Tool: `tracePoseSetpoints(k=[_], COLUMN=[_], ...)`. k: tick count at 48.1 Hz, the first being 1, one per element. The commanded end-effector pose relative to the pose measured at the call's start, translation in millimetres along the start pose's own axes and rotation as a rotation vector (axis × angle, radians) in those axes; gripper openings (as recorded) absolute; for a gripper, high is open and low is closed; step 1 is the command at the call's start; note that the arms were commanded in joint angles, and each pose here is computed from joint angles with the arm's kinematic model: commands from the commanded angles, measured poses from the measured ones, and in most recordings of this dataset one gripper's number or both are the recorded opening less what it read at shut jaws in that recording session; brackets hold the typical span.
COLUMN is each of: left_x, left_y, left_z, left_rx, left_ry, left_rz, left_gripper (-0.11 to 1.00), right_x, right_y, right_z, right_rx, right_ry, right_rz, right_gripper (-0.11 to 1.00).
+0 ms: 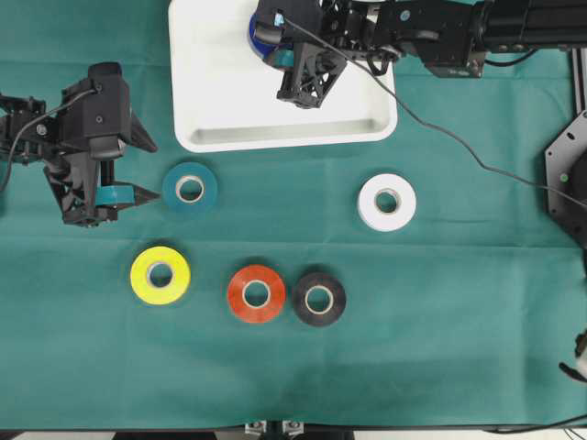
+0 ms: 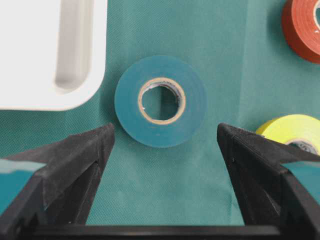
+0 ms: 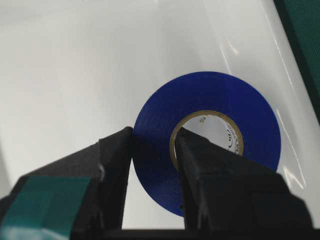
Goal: Put the tape alternately from left to right into the white case.
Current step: 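Carry the blue roll with the right gripper into the white tray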
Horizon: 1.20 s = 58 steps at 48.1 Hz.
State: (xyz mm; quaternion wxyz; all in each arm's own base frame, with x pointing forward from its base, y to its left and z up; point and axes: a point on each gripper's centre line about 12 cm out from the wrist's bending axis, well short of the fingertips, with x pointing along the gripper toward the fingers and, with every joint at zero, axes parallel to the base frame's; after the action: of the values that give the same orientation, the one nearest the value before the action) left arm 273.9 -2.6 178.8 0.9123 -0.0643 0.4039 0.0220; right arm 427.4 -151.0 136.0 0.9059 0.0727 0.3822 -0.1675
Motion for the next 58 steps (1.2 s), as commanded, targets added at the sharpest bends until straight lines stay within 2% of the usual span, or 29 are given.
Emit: tracePoseSetpoints(k=[1, 10, 25, 27, 32, 34, 58], left_x=[-2.0, -2.0, -1.9, -1.9, -1.9, -1.9, -2.0], left_y=[-0.4, -0.4, -0.3, -0.3, -0.3, -0.3, -0.4], left_z=[5.9, 5.9, 5.3, 5.3, 5.3, 5.3, 5.8], left_rx=[-0.001, -0.003, -0.003, -0.003, -0.003, -0.003, -0.003], left_ry=[-0.023, -0.023, -0.021, -0.021, -0.021, -0.021, -0.021], left_rz=[-0.002, -0.002, -0.002, -0.002, -0.002, -0.002, -0.002], left_gripper=[0.79, 0.79, 0.79, 0.79, 0.79, 0.79, 0.79], right_x=[-8.2, -7.8, 2.1, 2.1, 1.5, 1.4, -6.3], right_y=[0.5, -0.5, -5.6, -6.3, -7.0, -6.9, -5.0], right_z=[18.0, 20.3, 9.5, 9.7, 10.8, 11.6, 16.8], right_rx=[-0.001, 0.001, 0.008, 0.009, 0.009, 0.011, -0.006], right_ry=[-0.060, -0.081, -0.044, -0.046, -0.049, -0.052, -0.067], right_rz=[0.003, 0.005, -0.005, -0.005, -0.007, -0.006, -0.005], right_gripper=[0.27, 0.27, 0.28, 0.33, 0.63, 0.68, 0.65])
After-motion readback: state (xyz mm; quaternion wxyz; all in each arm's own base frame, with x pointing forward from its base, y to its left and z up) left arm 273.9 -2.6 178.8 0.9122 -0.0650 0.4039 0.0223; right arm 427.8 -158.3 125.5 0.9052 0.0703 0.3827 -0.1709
